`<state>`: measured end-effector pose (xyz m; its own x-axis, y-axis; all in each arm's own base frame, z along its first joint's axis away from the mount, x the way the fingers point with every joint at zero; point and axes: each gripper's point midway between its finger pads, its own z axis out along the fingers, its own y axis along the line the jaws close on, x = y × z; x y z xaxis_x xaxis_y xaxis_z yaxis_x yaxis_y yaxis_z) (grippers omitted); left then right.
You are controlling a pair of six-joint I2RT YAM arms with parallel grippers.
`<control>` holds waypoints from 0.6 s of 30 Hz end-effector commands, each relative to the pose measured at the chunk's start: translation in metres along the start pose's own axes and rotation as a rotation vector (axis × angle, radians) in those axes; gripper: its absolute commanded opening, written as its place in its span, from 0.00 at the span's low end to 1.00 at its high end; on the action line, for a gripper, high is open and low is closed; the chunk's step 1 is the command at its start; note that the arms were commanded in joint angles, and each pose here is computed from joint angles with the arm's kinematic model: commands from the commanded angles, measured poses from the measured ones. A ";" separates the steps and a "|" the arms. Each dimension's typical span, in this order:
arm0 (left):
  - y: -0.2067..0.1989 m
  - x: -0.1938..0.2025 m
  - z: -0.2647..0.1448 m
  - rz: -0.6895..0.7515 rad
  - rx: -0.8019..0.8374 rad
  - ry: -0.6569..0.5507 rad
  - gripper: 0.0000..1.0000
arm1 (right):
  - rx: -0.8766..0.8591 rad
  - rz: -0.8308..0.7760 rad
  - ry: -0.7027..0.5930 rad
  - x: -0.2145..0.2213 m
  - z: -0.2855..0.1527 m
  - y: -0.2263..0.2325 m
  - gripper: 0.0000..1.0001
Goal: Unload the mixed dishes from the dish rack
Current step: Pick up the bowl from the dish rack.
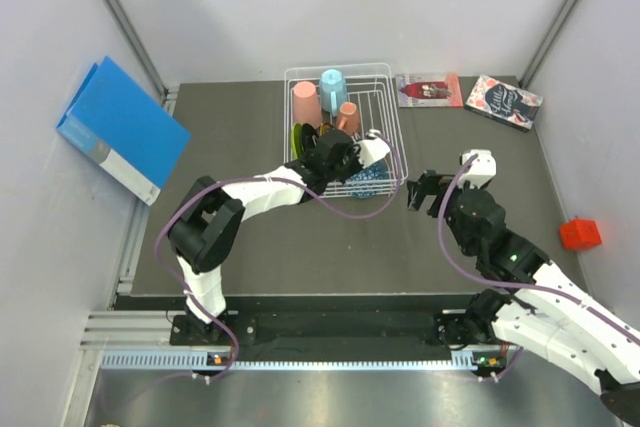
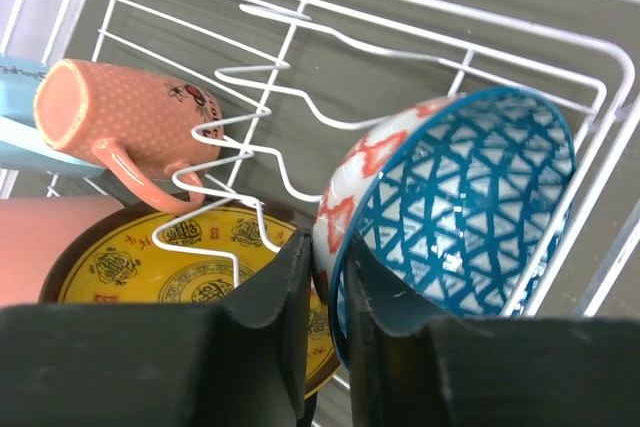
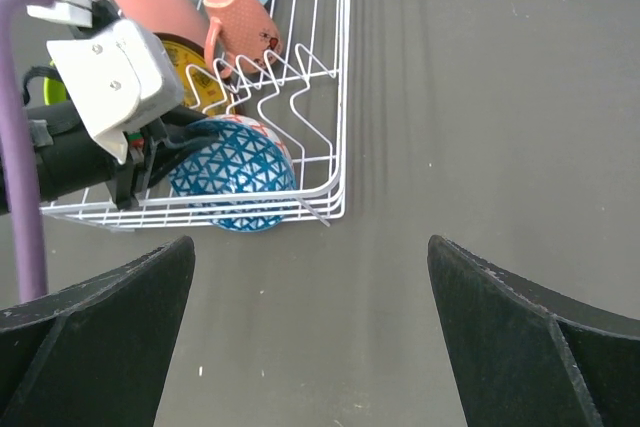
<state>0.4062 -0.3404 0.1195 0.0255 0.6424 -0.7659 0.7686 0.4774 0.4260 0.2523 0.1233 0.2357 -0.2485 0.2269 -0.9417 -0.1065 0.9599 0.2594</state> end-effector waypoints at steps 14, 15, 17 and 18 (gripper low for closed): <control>0.020 -0.050 -0.030 0.022 -0.068 -0.148 0.00 | -0.007 0.029 -0.004 0.002 0.008 0.006 1.00; 0.020 -0.052 -0.032 0.025 -0.071 -0.155 0.00 | -0.009 0.030 -0.002 0.003 0.008 0.006 1.00; 0.016 -0.057 -0.038 0.026 -0.089 -0.185 0.00 | -0.011 0.035 0.001 0.005 0.008 0.007 1.00; 0.019 -0.057 -0.042 0.024 -0.125 -0.184 0.00 | -0.011 0.041 -0.002 0.005 0.009 0.007 1.00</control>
<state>0.4059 -0.3284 0.1233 0.0634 0.6790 -0.7314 0.7275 0.4702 0.4996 0.2554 0.1272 0.2230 -0.2767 0.2182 -0.9358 -0.0967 0.9626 0.2531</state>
